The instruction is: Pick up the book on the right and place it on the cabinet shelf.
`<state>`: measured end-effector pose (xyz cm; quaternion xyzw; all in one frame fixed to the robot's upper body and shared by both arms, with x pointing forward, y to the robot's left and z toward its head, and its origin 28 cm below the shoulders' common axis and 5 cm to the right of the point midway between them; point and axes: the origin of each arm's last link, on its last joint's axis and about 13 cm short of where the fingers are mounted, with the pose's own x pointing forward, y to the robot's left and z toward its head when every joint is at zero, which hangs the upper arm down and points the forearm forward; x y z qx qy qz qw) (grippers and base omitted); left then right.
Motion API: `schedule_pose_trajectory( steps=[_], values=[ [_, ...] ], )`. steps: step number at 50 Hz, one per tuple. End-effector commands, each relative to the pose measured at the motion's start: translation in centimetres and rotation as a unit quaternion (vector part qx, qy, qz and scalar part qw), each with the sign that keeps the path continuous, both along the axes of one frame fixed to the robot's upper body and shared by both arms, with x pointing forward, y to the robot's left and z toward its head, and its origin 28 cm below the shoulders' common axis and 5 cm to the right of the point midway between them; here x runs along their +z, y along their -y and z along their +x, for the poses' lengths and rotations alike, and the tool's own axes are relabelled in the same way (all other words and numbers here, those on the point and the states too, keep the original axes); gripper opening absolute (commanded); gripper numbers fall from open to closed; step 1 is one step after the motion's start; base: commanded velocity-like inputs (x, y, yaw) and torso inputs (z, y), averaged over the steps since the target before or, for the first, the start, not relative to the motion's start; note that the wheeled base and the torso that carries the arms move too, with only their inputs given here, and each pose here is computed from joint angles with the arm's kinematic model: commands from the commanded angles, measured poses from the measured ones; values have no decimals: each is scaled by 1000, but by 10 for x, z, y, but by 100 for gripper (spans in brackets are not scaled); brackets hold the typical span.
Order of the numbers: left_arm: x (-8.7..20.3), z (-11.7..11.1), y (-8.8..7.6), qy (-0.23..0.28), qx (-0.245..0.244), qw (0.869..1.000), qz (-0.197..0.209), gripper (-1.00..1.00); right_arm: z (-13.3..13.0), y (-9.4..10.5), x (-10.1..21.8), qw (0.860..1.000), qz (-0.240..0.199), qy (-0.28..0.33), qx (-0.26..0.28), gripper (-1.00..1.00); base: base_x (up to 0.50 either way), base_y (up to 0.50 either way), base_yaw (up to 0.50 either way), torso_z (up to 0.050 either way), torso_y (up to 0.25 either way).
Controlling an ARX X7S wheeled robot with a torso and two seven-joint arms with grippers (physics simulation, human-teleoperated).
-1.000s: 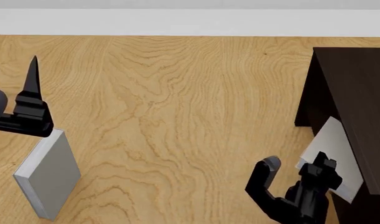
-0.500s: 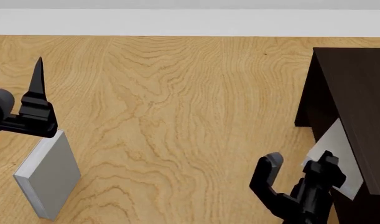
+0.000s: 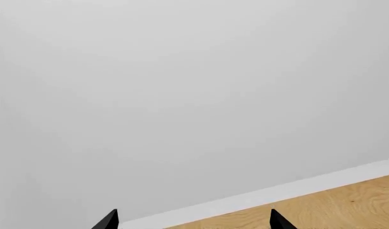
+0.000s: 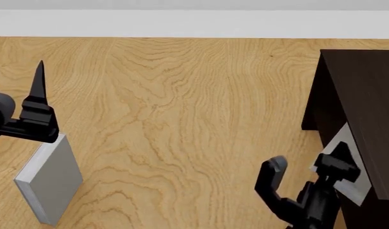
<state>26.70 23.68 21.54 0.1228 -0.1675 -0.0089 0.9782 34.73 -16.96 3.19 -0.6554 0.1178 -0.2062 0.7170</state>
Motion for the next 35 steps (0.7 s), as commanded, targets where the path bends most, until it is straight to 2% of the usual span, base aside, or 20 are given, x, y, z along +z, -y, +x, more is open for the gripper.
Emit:
schedule_pose_trajectory(
  steps=[1, 13, 35],
  values=[
    [0, -1, -1, 1, 1, 1000, 1, 100, -5, 4, 3, 986, 154, -68, -6, 100, 11, -4, 0, 0, -10],
    [1, -1, -2, 2, 2, 1000, -1, 100, -9, -29, 23, 982, 163, -64, 74, 100, 2, -1, 1, -2, -4],
    [1, -1, -1, 3, 1, 1000, -2, 100, -12, -57, 38, 971, 180, -63, 142, 100, 0, 0, 0, 0, 0]
  ],
)
